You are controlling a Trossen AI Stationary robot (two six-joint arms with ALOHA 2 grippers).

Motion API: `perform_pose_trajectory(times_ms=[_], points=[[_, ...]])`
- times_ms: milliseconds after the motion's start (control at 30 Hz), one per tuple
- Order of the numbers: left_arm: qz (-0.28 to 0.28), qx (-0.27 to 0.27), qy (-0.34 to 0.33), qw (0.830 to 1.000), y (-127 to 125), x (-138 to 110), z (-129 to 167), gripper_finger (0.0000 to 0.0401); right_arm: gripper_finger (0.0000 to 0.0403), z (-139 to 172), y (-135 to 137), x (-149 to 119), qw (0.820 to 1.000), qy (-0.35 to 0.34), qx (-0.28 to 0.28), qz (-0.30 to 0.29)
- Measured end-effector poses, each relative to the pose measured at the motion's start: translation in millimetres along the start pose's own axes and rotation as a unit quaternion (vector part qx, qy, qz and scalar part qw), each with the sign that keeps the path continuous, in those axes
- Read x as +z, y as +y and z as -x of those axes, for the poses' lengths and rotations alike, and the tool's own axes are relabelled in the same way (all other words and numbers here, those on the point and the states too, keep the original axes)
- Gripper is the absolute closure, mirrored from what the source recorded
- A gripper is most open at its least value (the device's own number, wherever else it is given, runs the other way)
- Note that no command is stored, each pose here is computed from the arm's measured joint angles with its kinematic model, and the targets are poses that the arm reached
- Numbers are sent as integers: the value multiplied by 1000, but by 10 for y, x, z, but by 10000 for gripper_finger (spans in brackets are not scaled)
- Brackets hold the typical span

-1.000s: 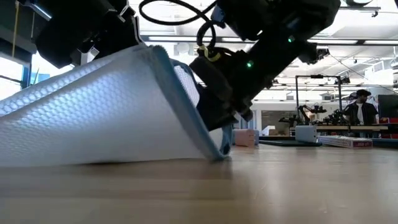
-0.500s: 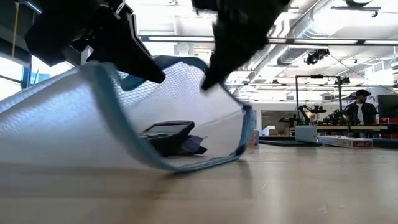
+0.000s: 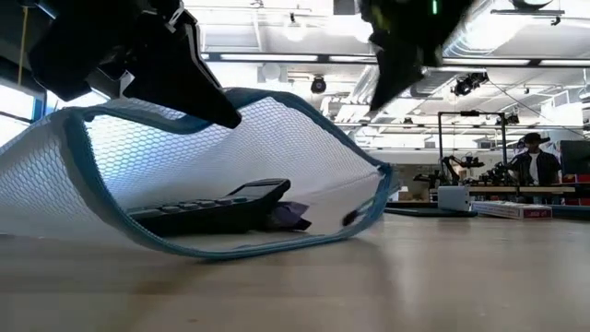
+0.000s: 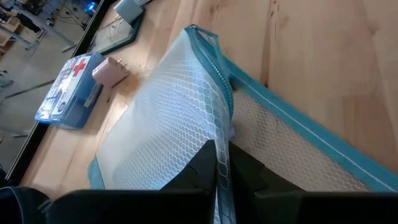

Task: Unpack backpack
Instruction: Put the pink charger adapter in the blue zipper bag

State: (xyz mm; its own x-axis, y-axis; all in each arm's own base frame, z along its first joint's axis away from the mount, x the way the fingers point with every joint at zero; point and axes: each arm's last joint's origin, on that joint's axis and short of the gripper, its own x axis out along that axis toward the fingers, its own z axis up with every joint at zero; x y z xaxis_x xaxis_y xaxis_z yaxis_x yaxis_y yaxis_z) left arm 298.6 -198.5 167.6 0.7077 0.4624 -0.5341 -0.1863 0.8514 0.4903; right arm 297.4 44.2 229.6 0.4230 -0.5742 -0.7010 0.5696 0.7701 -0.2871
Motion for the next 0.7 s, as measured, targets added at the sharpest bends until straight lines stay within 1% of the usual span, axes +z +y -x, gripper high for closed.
perform_pose_trajectory(times_ms=[67, 167, 233, 267, 300, 400, 433, 500, 600, 700], points=[[1, 0, -1, 1000, -1, 1, 0, 401, 333, -250, -137, -126, 999, 8, -4, -40], [1, 0, 0, 1000, 0, 1, -1, 401, 302, -637, -290, -226, 995, -1, 40, -97], [1, 0, 0, 1000, 2, 3, -4, 401, 271, -864, -387, -266, 991, -14, 68, -114], [1, 1, 0, 1000, 4, 3, -6, 401, 254, -957, -438, -289, 991, -17, 70, -115], [2, 1, 0, 1000, 6, 4, -8, 401, 235, -1021, -496, -300, 991, -20, 66, -118], [1, 1, 1, 1000, 10, 4, -13, 401, 182, -1132, -650, -284, 990, -26, 26, -133], [1, 2, 1, 1000, 10, 3, -13, 401, 167, -1158, -679, -297, 991, -22, 15, -135], [1, 2, 1, 1000, 10, 3, -13, 401, 147, -1207, -692, -306, 990, -18, 14, -142], [1, 1, 1, 1000, 10, 4, -13, 401, 137, -1279, -641, -332, 989, -10, 36, -145], [1, 1, 1, 1000, 10, 3, -13, 401, 142, -1374, -589, -408, 990, 8, 29, -134]])
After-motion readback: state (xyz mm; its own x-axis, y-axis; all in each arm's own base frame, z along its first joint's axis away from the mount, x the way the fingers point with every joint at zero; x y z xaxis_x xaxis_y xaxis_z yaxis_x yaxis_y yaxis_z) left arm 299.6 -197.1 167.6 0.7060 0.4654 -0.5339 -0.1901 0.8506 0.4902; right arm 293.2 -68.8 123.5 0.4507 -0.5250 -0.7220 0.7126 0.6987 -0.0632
